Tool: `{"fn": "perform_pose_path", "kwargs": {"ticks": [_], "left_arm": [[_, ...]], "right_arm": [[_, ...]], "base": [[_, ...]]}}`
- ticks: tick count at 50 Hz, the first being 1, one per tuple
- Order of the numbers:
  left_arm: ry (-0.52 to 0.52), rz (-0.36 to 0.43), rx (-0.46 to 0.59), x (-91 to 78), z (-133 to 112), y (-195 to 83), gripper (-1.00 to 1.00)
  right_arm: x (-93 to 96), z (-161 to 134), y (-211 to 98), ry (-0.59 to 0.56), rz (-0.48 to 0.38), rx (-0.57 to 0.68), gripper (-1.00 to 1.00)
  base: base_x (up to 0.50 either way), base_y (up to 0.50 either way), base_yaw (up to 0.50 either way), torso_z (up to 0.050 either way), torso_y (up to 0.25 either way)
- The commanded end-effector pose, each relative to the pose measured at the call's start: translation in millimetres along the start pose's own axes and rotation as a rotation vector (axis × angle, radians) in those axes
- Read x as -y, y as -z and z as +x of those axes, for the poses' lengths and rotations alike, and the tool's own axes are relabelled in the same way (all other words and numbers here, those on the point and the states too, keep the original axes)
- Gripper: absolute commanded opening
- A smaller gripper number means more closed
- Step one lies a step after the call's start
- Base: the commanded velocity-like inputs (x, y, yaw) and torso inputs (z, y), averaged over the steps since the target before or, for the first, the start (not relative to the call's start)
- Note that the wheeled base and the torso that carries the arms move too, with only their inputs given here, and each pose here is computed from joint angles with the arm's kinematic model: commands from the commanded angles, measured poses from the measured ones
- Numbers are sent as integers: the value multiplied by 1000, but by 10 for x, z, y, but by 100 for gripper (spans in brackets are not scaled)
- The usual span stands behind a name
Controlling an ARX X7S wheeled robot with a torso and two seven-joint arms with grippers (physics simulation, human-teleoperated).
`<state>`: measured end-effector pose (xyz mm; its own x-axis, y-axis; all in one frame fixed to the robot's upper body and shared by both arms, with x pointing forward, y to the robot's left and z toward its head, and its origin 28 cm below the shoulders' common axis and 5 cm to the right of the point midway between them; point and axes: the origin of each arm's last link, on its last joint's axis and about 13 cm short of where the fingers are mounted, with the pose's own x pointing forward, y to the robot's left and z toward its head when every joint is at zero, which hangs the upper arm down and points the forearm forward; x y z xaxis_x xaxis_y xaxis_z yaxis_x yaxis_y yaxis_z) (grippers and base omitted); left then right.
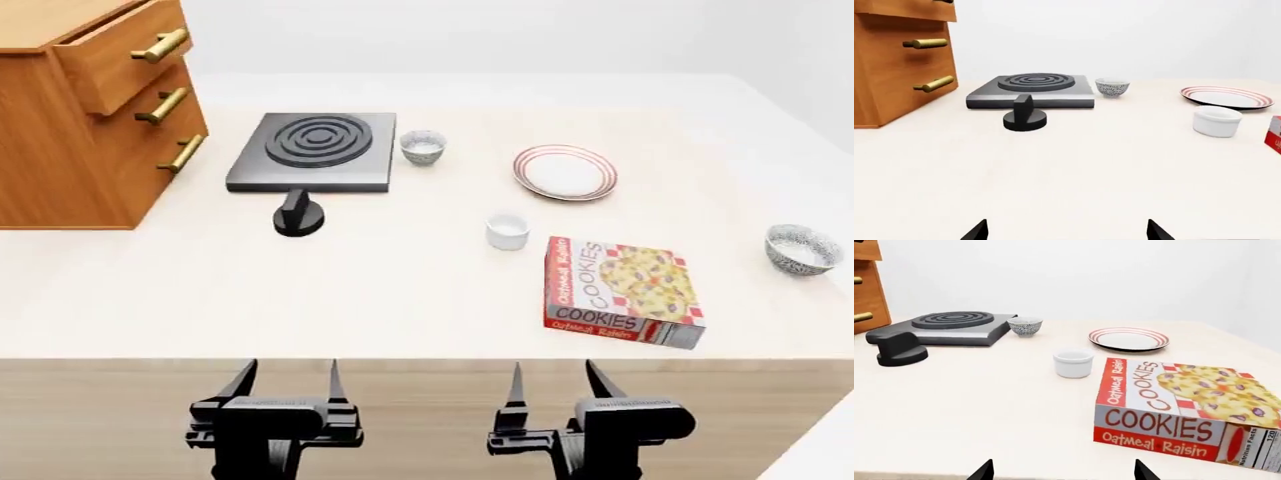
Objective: Pick the akita bowl next to the cookies box and place it on the plate.
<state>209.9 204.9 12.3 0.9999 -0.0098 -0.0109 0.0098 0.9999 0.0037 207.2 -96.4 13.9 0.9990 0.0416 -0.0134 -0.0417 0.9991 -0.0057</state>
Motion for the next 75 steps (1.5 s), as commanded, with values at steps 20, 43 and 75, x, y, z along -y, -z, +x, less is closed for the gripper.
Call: {"fn": "perform_pose_path", "kwargs": {"ticks": [20,43,75], "left_arm": [[-4,5,-5,6,-3,13,100],[-35,85,53,-236,400,-1123,100],[-48,115,41,-242,434,-1038,100]], "right_arm": [[36,7,5,9,13,-9,100],[198,484,-1132,-29,2,3,100],[212,500,-1076,-33,21,1,100]], "base": [[0,-500,0,0,0],[88,-140,0,0,0],[500,0,0,0,0]]}}
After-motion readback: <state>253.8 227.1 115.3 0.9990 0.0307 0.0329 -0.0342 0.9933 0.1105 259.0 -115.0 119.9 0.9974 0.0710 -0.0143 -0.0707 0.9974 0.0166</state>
